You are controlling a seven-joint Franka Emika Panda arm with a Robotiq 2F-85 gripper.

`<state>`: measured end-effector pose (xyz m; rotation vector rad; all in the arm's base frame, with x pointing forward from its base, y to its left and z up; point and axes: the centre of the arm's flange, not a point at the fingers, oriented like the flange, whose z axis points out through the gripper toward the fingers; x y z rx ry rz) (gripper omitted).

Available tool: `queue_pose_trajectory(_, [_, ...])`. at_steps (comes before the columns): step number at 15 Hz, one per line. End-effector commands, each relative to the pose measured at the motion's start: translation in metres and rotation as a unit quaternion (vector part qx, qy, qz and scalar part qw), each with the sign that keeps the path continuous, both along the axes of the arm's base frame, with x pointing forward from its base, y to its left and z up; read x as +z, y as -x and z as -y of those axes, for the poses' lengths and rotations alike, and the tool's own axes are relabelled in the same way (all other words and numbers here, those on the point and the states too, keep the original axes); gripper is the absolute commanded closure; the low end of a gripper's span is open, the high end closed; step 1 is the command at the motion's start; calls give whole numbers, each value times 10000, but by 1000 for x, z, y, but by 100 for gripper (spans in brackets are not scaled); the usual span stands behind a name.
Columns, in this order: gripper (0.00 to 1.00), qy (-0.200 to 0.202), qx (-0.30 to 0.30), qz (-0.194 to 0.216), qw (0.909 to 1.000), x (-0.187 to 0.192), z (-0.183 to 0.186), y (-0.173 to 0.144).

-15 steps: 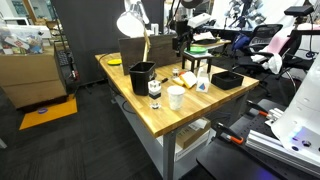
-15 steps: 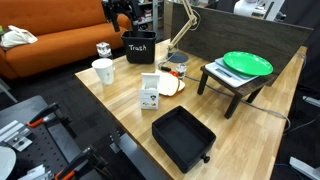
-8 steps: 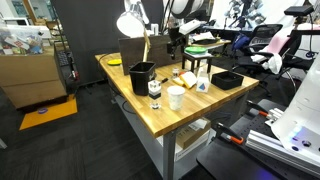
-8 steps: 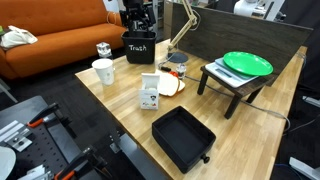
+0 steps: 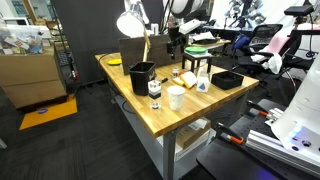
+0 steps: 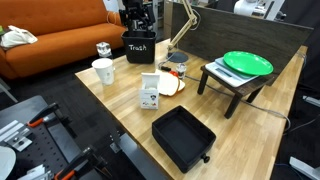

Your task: Turn off the desk lamp

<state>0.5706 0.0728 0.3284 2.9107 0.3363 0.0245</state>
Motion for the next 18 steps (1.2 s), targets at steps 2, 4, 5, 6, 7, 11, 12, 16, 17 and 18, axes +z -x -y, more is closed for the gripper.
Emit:
queue_pose_trajectory(2, [0, 23, 18, -2, 10000, -8, 7, -18])
queue_pose_trajectory(4, [0, -63, 126, -44, 9999, -18, 8, -35])
queue_pose_trajectory(5, [0, -110, 205, -73, 9997, -24, 7, -45])
queue_pose_trajectory(6, [0, -147, 259, -96, 9995, -30, 6, -55])
queue_pose_trajectory(7, [0, -178, 295, -123, 9993, -37, 5, -66])
queue_pose_trajectory(11, [0, -300, 215, -142, 9992, -65, 12, -103])
queue_pose_trajectory(12, [0, -331, 162, -134, 9992, -71, 15, -111])
queue_pose_trajectory(16, [0, -390, -91, -110, 9991, -93, 34, -138])
queue_pose_trajectory(17, [0, -318, -84, -66, 9994, -90, 30, -117])
queue_pose_trajectory(18, [0, -314, -104, -69, 9994, -95, 33, -121])
